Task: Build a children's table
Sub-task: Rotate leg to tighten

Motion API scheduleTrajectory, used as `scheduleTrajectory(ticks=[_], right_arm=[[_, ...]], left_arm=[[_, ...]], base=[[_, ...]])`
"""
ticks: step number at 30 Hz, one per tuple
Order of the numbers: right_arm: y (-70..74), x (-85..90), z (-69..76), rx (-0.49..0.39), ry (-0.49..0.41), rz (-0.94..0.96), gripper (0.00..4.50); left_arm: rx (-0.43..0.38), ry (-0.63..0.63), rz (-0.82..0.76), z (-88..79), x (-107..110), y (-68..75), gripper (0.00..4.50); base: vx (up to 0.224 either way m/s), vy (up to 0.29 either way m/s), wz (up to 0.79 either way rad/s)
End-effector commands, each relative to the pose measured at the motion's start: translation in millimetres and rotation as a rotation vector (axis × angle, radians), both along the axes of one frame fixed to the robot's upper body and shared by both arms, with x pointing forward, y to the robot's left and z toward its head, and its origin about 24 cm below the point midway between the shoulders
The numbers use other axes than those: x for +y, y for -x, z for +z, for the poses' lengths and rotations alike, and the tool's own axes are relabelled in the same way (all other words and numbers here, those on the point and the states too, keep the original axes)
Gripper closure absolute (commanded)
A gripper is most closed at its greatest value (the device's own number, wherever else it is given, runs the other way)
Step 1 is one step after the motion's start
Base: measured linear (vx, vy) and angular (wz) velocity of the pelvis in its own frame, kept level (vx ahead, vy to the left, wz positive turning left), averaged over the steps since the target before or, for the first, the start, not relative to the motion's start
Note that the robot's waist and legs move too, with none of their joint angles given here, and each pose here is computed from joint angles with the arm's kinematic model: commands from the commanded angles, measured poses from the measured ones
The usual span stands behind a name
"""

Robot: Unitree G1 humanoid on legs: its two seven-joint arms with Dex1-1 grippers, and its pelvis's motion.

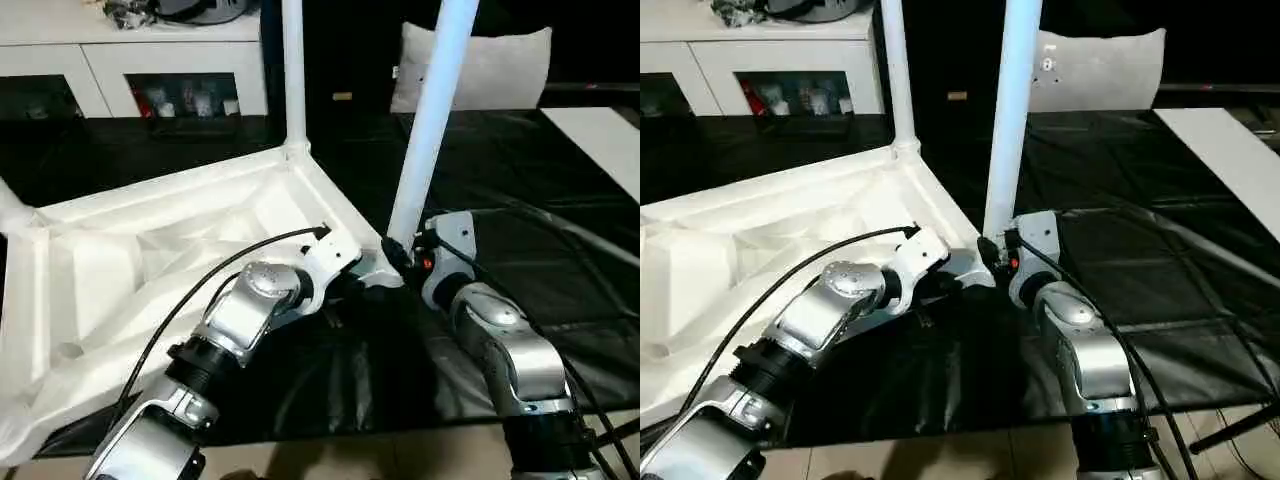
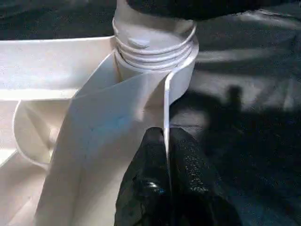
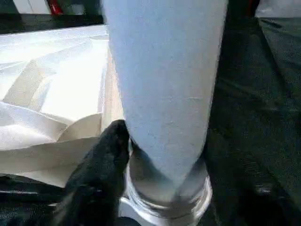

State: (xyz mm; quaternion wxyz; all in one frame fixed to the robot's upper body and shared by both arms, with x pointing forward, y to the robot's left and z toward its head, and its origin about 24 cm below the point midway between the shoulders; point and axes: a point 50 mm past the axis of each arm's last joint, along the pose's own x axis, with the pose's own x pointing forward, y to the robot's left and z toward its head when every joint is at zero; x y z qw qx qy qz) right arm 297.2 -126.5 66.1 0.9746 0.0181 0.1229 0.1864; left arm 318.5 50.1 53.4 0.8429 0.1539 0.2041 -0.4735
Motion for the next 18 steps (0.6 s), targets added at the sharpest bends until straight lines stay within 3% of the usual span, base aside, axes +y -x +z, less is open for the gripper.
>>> scheduleTrajectory(ticks=[1, 5, 9, 11, 14, 18], right_arm=[[9.6, 29.9, -4.5, 0.023, -0.062, 0.153, 1.71], [17.0, -4.3, 1.8, -0.052, 0.001, 0.284, 1.37], [23.9, -23.3, 3.6, -0.063, 0.069, 0.390, 1.02], [30.2, -41.4, 4.0, -0.046, 0.118, 0.487, 0.87], [37.5, -55.9, 8.9, -0.018, 0.126, 0.604, 0.58], [44.5, -65.2, 12.3, 0.002, 0.139, 0.734, 0.58]], left_arm=[[-0.074, 0.064, -0.028, 13.7, -17, -1.7, 4.50], [-0.097, 0.023, -0.136, 10.4, 4, 2.8, 4.50], [-0.092, 0.012, -0.221, 7.2, 13, 9.4, 4.50], [-0.078, -0.007, -0.301, 3.1, 21, 16.1, 4.50], [-0.064, -0.028, -0.403, 0.9, 29, 23.8, 4.50], [-0.048, -0.034, -0.519, 0.6, 35, 32.0, 4.50]], base=[[0.000, 0.000, 0.00], [0.000, 0.000, 0.00], [0.000, 0.000, 0.00], [0.000, 0.000, 0.00], [0.000, 0.000, 0.00], [0.000, 0.000, 0.00]])
